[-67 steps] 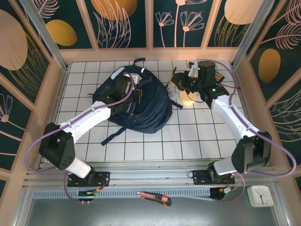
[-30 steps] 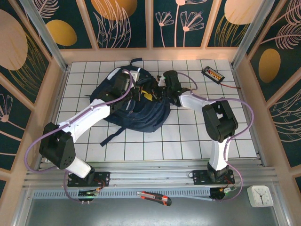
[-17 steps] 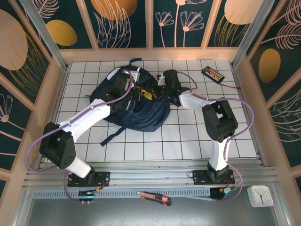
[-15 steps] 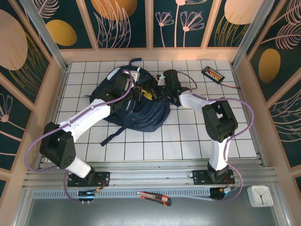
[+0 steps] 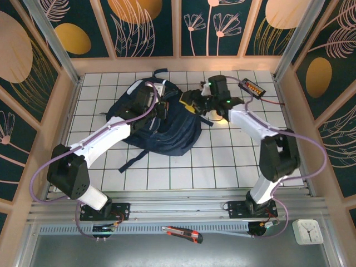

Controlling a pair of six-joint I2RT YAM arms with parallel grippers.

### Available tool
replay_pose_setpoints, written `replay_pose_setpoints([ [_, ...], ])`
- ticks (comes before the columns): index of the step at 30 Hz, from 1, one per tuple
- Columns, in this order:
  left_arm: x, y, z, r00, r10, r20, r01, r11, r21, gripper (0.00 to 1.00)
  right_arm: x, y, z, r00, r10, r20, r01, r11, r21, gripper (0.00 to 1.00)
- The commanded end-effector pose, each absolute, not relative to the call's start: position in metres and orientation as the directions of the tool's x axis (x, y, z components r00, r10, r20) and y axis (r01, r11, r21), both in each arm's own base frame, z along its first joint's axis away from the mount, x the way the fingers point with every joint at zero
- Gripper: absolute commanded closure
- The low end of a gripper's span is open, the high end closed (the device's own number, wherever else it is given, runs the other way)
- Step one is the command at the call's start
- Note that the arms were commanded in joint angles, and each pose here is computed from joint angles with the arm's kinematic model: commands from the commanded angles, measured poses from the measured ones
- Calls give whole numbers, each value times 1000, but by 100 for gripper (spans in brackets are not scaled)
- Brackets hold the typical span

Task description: Pack the student bag

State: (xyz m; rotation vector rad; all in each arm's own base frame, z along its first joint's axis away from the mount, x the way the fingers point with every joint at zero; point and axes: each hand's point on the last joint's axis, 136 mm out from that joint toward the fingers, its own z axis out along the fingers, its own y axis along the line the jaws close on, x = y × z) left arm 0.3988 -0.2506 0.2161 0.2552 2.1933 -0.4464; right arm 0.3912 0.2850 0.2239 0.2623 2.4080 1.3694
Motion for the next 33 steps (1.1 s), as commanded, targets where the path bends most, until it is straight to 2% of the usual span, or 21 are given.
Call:
replay_pose_setpoints([
  [1, 413, -270, 267, -511, -58, -858, 395, 870, -294, 100, 376, 254, 209, -912, 336, -234, 21, 609, 793, 40],
  [2, 412, -274, 265, -518, -58, -853, 406, 861, -305, 100, 373, 249, 207, -911, 334, -240, 21, 620, 784, 36],
  [3, 412, -278, 264, -531, -60, -845, 415, 852, -321, 95, 370, 245, 204, -912, 331, -241, 24, 631, 775, 34],
  [4, 412, -281, 261, -547, -58, -835, 419, 845, -333, 81, 367, 243, 201, -913, 329, -240, 28, 640, 768, 33],
  [6, 411, -288, 258, -583, -55, -810, 423, 831, -361, 42, 362, 241, 195, -917, 322, -236, 32, 649, 760, 31],
  [8, 408, -289, 259, -601, -49, -798, 425, 825, -371, 23, 359, 240, 194, -919, 317, -232, 32, 649, 760, 31],
  [9, 405, -287, 260, -603, -52, -796, 419, 828, -372, 21, 359, 241, 193, -920, 315, -234, 30, 651, 758, 30],
  [14, 388, -251, 265, -623, -137, -770, 318, 856, -409, 18, 359, 243, 187, -929, 284, -235, 24, 683, 730, 31],
  [18, 371, -194, 241, -702, -329, -631, 81, 844, -531, 19, 359, 249, 183, -939, 245, -240, 4, 709, 705, 31],
  [22, 350, -154, 215, -704, -574, -417, -105, 666, -739, 23, 361, 256, 184, -945, 213, -247, -20, 716, 697, 31],
  [25, 342, -143, 203, -669, -682, -296, -147, 512, -847, 26, 362, 262, 186, -948, 199, -248, -33, 715, 698, 31],
  [27, 341, -139, 192, -662, -713, -231, -177, 448, -877, 28, 363, 265, 186, -951, 188, -247, -40, 715, 698, 31],
  [33, 349, -143, 167, -693, -699, -177, -197, 419, -886, 30, 358, 270, 190, -954, 159, -253, -61, 724, 687, 31],
])
